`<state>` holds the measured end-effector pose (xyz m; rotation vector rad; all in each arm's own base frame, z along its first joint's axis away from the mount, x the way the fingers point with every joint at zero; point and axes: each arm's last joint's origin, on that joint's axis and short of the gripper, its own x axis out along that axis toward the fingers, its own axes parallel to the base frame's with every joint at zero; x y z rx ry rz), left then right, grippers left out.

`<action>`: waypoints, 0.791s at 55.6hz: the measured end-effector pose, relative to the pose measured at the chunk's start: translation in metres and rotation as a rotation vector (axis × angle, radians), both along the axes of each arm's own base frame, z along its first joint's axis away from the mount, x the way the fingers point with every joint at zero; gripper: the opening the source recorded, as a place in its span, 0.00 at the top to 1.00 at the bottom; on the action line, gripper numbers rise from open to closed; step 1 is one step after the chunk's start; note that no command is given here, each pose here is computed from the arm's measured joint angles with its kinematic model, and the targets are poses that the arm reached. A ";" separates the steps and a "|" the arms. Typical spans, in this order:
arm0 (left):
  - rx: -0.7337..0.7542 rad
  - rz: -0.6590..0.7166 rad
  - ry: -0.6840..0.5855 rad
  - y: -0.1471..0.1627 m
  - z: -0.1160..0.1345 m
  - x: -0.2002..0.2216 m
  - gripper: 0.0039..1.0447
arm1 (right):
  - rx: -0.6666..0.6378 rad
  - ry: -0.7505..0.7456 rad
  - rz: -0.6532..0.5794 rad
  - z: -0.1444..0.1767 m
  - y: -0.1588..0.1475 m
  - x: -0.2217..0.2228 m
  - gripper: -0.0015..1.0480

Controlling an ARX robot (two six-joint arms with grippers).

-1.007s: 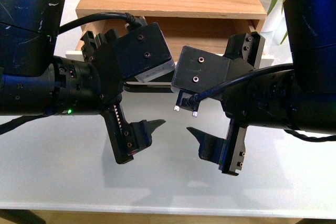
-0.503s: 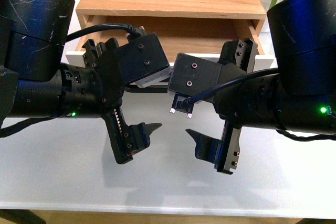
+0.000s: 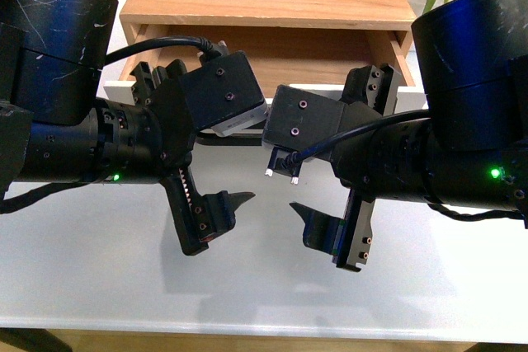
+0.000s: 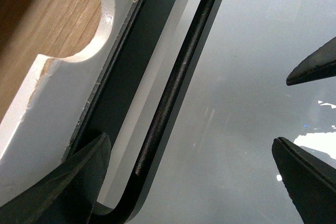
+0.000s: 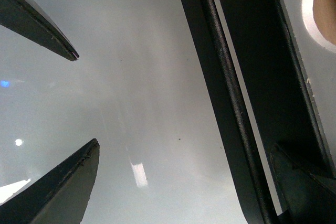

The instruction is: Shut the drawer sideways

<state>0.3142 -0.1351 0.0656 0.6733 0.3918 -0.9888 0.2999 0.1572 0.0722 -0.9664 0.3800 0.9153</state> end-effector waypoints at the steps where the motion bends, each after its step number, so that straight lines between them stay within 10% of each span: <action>1: -0.001 0.000 0.000 0.000 0.000 0.000 0.08 | 0.001 -0.001 0.000 0.000 0.000 0.000 0.09; 44: -0.044 0.053 -0.039 -0.008 0.007 0.029 0.08 | 0.020 -0.054 -0.066 0.009 -0.001 0.032 0.09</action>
